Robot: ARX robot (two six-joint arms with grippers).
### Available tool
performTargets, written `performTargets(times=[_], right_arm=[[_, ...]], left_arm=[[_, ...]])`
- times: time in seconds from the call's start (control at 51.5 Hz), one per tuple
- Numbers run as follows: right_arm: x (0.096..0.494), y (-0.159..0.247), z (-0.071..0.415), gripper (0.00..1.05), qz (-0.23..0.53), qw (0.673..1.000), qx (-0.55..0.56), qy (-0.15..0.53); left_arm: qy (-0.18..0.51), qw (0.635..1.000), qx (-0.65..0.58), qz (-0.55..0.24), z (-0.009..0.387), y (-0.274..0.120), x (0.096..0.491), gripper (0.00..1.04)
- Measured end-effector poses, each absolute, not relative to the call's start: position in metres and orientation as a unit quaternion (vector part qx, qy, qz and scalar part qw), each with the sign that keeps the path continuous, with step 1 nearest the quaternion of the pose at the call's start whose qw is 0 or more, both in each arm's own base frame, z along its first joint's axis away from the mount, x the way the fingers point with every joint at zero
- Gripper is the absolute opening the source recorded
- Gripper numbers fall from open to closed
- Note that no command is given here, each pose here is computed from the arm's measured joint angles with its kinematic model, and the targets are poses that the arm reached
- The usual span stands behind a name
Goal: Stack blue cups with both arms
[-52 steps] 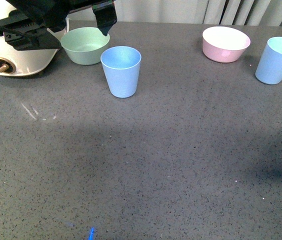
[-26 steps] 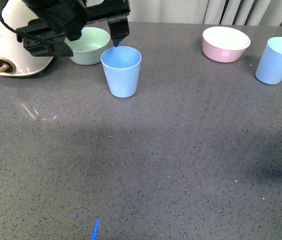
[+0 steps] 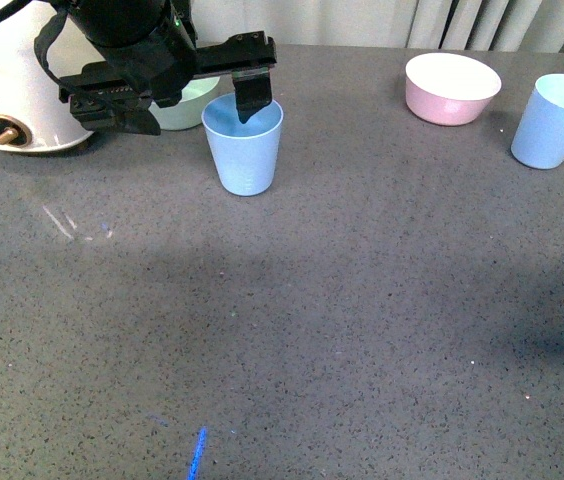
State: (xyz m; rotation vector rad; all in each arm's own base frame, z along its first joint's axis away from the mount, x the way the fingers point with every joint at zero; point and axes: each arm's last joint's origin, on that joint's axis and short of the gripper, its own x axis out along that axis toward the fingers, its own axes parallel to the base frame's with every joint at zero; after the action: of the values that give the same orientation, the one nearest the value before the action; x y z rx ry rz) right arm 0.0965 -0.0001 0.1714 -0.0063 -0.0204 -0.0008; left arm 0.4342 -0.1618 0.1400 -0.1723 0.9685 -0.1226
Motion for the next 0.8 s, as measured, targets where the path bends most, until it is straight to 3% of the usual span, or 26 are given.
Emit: performTargets(times=[0.369,0.66,0.796], right_arm=[[0.096,0.0,0.171,0.96,0.0,1.0,-0.003,-0.01],[0.096,0.0,0.171,0.96,0.0,1.0,-0.003,-0.01],[0.096,0.0,0.171,0.96,0.0,1.0,-0.003,-0.01]], left_arm=[[0.487,0.867,-0.077,-0.073,0.138,-0.181,0.43,0.48],[0.506,0.855,-0.081,-0.085,0.138,-0.207,0.416,0.04],[0.51,0.851,-0.074,-0.103,0.142,-0.233,0.399,0.02]])
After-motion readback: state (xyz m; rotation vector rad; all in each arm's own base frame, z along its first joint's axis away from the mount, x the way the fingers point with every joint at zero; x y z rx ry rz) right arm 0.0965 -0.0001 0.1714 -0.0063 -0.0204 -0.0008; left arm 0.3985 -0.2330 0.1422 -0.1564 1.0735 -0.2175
